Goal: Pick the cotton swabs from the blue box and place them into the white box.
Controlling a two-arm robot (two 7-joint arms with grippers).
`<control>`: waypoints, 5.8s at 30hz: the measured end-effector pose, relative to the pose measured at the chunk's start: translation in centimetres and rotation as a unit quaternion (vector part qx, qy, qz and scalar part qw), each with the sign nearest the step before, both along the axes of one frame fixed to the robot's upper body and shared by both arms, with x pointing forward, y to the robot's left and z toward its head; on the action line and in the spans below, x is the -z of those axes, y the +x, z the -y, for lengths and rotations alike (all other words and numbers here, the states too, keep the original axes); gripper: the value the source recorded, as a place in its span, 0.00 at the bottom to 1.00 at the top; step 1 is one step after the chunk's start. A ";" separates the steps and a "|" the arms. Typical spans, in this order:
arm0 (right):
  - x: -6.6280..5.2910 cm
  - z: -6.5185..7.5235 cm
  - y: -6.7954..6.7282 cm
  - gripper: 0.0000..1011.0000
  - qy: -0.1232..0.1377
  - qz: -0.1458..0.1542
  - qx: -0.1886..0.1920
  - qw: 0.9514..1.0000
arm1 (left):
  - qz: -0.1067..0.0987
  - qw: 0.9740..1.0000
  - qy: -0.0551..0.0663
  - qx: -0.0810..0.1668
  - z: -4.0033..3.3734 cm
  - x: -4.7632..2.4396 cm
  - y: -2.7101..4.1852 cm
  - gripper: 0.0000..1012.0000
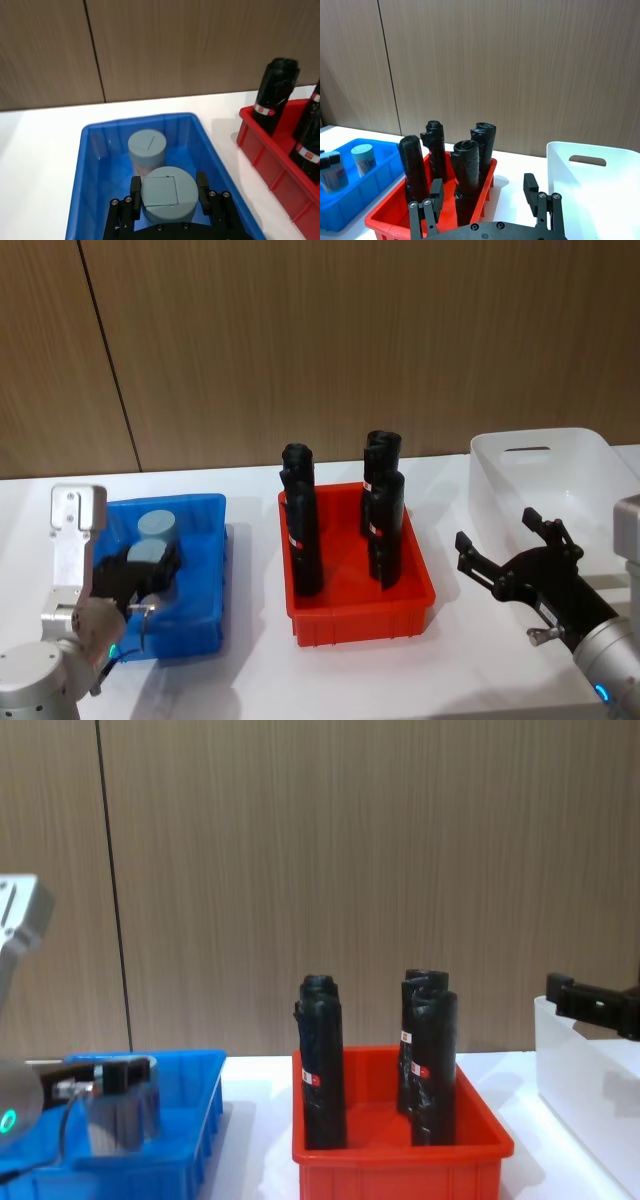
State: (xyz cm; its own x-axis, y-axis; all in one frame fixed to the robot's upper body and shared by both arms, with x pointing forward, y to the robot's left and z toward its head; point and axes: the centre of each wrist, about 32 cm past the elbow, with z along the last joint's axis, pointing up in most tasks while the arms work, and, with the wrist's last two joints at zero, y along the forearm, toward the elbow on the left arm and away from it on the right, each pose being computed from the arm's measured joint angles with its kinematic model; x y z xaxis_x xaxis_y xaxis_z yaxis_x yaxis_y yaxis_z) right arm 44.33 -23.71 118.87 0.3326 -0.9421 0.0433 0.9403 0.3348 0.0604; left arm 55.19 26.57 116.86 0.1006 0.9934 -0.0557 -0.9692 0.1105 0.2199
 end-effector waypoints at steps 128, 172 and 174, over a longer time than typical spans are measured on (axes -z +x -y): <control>-3.4 0.0 3.3 0.99 -0.106 -0.005 -0.002 0.994 | 0.126 0.853 -0.076 0.500 11.49 -11.48 8.44 0.65; -5.1 -1.1 5.6 0.89 -0.100 -0.009 -0.046 0.994 | 0.126 0.853 -0.076 0.500 11.50 -11.49 8.46 0.65; -5.1 -1.1 5.7 0.84 -0.100 -0.009 -0.047 0.994 | 0.126 0.853 -0.076 0.500 11.50 -11.49 8.46 0.65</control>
